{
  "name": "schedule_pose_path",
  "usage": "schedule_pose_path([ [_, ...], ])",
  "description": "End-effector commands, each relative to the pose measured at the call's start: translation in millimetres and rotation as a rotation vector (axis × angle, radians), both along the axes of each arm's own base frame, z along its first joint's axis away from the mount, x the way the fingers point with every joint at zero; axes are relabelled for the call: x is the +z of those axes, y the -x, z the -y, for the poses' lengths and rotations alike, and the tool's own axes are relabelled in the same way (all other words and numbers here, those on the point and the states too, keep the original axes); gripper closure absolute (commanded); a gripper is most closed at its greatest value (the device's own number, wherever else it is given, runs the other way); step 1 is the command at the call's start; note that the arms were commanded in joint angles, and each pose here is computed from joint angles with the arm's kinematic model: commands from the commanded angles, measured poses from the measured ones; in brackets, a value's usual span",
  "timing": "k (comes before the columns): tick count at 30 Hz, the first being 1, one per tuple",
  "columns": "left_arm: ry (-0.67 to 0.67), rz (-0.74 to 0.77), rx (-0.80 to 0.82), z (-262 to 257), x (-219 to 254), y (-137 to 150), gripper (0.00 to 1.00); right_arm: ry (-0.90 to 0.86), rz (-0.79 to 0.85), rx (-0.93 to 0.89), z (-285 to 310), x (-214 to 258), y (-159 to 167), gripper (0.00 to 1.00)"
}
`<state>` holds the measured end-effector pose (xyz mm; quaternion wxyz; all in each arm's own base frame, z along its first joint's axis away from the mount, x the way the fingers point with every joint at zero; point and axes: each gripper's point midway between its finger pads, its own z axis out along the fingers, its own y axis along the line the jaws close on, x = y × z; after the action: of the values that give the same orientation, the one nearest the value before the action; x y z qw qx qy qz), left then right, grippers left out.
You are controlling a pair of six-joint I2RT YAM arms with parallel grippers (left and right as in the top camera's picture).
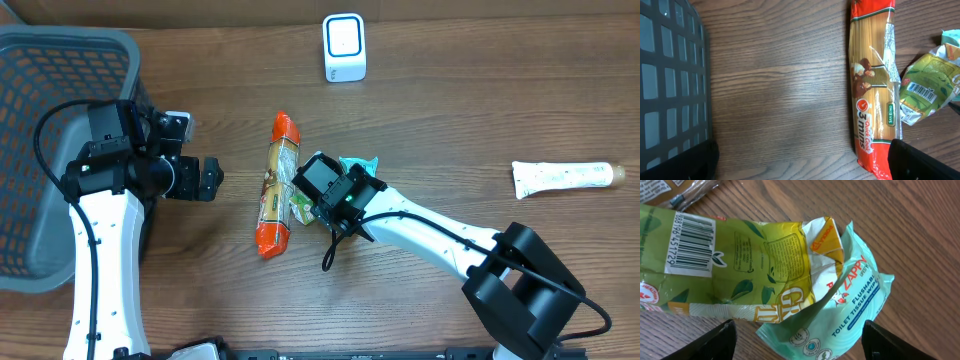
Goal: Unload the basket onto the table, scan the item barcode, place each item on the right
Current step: 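Reach the right gripper to the mint-green wipes packet and grasp it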
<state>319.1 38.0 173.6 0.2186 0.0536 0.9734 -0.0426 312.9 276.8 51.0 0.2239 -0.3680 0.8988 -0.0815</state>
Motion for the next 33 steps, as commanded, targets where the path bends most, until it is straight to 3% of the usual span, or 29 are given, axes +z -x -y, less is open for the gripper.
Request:
schedule_pose_path([
  [1, -0.002, 0.02, -0.028, 2.6, 5.8, -4.3, 0.0, 0.057, -0.004, 0.039, 3.9, -11.4, -3.6, 0.2],
  [9, -0.002, 0.02, -0.028, 2.6, 5.8, -4.3, 0.0, 0.092, -0.033, 0.026, 13.0, -27.9, -6.5, 0.21],
  [19, -0.002, 0.02, -0.028, 2.6, 5.8, -4.3, 0.01, 0.107, -0.071, -0.077, 49.8, -47.5, -32.3, 0.25],
  [29, -0.002, 0.02, -0.028, 2.6, 5.8, -4.3, 0.01, 0.109, -0.111, -0.079, 53.1, -52.2, -26.0, 0.66],
  [31, -0.002, 0.02, -0.028, 2.6, 5.8, -4.3, 0.01, 0.116, -0.118, -0.08, 54.6, -52.6, -24.3, 0.82],
  [32, -0.002, 0.02, -0.028, 2.6, 5.8, -4.3, 0.01, 0.121, -0.127, -0.09, 56.7, -51.8, -22.1, 0.95],
  [33, -0.002, 0.02, -0.028, 2.6, 5.8, -4.3, 0.01, 0.118, -0.131, -0.109, 57.7, -49.8, -21.0, 0.96],
])
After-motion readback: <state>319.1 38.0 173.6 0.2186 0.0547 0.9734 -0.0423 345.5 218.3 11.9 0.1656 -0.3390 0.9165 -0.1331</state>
